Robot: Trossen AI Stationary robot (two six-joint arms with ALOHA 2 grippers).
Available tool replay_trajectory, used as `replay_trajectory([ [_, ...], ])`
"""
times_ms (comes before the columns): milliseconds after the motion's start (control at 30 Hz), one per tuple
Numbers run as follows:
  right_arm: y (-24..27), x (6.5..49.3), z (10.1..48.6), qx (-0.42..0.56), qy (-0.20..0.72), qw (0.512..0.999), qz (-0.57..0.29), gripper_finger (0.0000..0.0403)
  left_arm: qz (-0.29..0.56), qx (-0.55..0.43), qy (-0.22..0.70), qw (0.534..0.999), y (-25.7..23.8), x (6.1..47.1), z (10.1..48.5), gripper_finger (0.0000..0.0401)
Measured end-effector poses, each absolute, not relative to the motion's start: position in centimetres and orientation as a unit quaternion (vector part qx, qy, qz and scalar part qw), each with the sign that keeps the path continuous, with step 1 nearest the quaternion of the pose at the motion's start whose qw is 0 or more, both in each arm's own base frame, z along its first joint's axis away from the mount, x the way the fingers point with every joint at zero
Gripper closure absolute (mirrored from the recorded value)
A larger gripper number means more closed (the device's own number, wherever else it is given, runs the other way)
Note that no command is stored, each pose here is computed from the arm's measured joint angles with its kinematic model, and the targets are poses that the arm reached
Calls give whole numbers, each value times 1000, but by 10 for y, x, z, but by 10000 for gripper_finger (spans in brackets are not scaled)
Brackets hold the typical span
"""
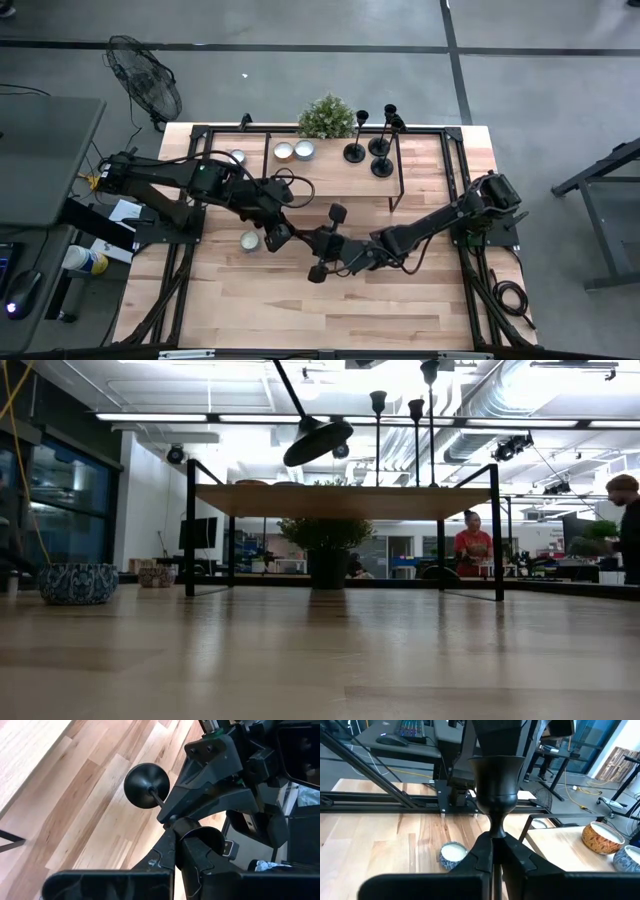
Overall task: Pick & Place candle stick holders
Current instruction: Put the black candle holder on the shelf aligned with the black candle holder
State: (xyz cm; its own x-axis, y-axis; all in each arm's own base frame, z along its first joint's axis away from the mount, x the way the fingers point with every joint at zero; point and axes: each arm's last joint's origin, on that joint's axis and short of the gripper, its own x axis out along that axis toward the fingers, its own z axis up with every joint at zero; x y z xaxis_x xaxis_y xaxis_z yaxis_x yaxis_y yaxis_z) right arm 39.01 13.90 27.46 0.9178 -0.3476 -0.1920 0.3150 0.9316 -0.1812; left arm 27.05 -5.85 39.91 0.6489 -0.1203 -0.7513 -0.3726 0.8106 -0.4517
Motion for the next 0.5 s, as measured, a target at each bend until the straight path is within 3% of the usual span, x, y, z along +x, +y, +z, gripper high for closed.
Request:
replay_trajectory([
  [233,144,388,275,-76,108,974,-186,397,60,-288,411,863,-59,271,400,393],
  [500,146,385,275,-27,94,970,-225,400,53,-254,406,876,-58,272,400,317],
])
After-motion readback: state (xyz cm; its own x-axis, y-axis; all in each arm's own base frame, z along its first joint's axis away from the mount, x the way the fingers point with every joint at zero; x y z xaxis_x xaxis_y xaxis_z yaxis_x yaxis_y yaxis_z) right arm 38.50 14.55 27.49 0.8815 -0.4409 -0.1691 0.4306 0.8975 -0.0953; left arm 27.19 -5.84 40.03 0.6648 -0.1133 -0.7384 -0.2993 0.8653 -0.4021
